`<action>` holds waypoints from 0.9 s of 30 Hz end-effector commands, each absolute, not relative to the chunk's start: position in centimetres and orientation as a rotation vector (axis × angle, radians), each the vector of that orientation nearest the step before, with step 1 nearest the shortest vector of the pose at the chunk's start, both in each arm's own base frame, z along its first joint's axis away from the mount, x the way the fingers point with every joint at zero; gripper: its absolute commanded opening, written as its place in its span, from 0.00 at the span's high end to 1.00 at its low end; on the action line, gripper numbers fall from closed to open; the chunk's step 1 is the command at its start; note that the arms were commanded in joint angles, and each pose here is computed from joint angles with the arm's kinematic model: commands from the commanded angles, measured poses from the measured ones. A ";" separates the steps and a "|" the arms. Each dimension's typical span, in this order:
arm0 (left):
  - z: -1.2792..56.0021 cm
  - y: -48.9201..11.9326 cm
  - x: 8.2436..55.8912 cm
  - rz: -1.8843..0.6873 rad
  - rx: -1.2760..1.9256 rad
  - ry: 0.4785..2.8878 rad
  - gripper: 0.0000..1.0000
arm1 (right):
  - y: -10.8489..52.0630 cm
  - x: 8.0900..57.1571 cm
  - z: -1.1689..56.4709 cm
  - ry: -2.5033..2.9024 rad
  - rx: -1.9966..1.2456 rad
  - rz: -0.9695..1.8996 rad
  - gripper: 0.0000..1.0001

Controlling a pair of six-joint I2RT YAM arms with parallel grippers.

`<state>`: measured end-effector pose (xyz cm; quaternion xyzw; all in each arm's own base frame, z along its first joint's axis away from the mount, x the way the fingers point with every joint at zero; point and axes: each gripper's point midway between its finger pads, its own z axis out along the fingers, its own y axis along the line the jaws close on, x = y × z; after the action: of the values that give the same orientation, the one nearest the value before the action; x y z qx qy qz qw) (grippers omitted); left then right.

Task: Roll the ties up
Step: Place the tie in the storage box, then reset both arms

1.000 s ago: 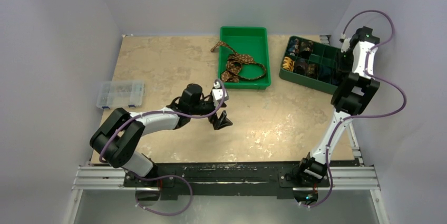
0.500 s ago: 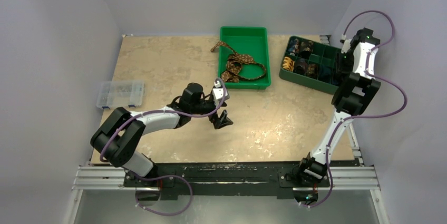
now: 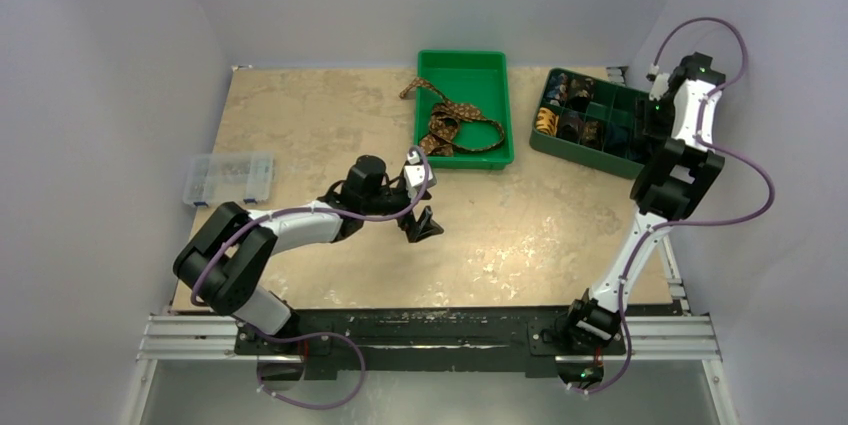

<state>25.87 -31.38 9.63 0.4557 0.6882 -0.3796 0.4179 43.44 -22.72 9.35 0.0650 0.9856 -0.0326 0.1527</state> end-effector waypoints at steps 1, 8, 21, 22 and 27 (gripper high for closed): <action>11.5 -32.1 27.0 -0.958 1.130 1.650 0.00 | -23.3 43.2 14.2 2.723 0.225 -0.087 0.48; 11.7 -31.7 26.8 -0.945 1.124 1.639 0.00 | -22.8 42.8 15.8 2.695 0.210 -0.068 0.46; 13.6 -30.8 28.2 -0.864 1.039 1.719 0.00 | -21.7 40.0 17.4 2.708 0.169 -0.045 0.57; 14.0 -30.6 28.2 -0.860 1.024 1.733 0.00 | -21.4 39.7 17.6 2.700 0.164 -0.033 0.56; 16.8 -29.0 29.2 -0.761 0.982 1.827 0.00 | -19.2 39.1 20.1 2.603 0.094 0.034 0.50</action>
<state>27.13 -30.22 11.98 0.4239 0.7230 -0.3443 0.4232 39.16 -20.70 15.88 0.0589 0.9794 -0.0024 0.1930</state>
